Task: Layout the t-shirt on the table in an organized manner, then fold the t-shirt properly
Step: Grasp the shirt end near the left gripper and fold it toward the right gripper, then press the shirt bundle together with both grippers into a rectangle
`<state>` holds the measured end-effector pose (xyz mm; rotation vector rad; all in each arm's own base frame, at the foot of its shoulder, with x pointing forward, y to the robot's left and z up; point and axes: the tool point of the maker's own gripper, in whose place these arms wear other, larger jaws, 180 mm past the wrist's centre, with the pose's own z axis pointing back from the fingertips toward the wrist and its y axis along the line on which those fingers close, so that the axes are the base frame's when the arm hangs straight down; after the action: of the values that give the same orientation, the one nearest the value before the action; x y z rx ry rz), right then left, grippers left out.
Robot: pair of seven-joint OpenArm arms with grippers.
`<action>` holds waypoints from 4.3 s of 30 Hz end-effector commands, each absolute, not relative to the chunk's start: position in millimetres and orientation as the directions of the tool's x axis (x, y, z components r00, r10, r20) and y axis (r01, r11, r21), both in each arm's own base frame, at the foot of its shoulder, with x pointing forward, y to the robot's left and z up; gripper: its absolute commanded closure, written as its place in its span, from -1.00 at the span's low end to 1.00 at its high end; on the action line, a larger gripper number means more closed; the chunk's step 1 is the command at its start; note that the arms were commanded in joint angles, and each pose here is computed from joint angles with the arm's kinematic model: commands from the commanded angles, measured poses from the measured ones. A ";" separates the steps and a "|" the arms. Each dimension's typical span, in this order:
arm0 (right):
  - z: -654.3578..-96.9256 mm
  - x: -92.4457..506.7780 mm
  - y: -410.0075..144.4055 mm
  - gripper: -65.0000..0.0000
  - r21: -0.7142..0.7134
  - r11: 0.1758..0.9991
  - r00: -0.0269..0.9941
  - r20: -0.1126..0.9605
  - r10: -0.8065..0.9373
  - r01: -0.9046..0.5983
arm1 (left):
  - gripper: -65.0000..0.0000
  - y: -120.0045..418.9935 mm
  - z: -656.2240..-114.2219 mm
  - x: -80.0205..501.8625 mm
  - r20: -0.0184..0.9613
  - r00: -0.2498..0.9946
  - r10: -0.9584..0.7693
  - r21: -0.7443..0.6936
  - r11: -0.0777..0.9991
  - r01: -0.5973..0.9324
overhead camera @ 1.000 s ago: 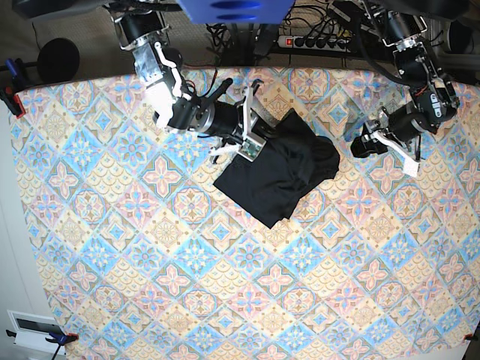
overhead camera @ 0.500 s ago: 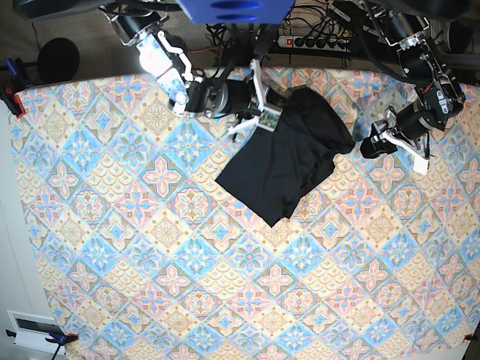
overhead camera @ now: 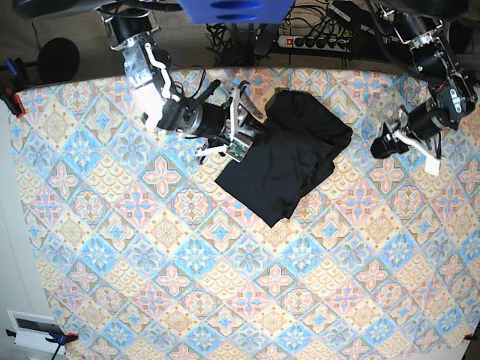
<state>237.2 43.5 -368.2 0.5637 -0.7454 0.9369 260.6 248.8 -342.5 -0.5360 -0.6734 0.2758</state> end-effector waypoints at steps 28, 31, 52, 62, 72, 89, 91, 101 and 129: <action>-336.0 282.0 54.9 0.46 0.059 0.490 0.308 0.841 0.445 -0.869 | 0.10 107.9 -377.8 304.7 0.463 0.880 -0.102 -0.450 0.829 0.333; -340.0 281.5 54.1 0.46 0.067 0.492 0.319 0.835 0.448 -0.868 | 0.22 108.0 -382.9 303.1 0.456 0.880 -0.134 -0.418 0.841 0.345; -342.4 281.6 53.3 0.46 0.072 0.495 0.326 0.832 0.449 -0.866 | 0.99 130.1 -336.4 383.4 0.620 0.780 -0.083 -0.313 0.886 0.342; -349.8 280.2 52.2 0.45 0.087 0.497 0.344 0.821 0.455 -0.864 | 0.65 164.8 -378.6 353.3 0.496 0.860 -0.122 -0.283 0.913 0.293; -327.4 332.8 50.7 0.45 -0.005 0.493 0.271 0.831 0.486 -0.870 | -0.01 202.4 -329.9 338.5 0.613 0.776 0.152 -0.435 0.884 0.170; -307.9 377.4 134.0 0.81 -0.066 0.315 0.133 0.812 0.569 -0.947 | 0.66 140.2 -348.0 237.1 0.550 0.820 0.159 -0.525 0.829 0.191; -310.7 382.1 136.5 0.91 -0.057 0.316 0.139 0.816 0.561 -0.947 | 0.66 135.2 -350.7 236.9 0.546 0.821 0.167 -0.529 0.828 0.183; -361.9 407.0 113.4 0.87 -0.011 0.387 0.240 0.767 0.594 -0.922 | 0.66 86.1 -379.3 227.1 0.525 0.850 0.036 -0.458 0.854 0.246; -400.5 393.8 28.7 0.88 -0.167 0.379 0.225 0.570 0.790 -0.910 | 0.66 106.0 -413.9 303.9 0.527 0.843 -0.112 -0.308 0.899 0.312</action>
<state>387.2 27.9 -410.5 0.2258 -0.6338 1.1626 295.0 94.9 -416.8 -0.4500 -0.5020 -0.2339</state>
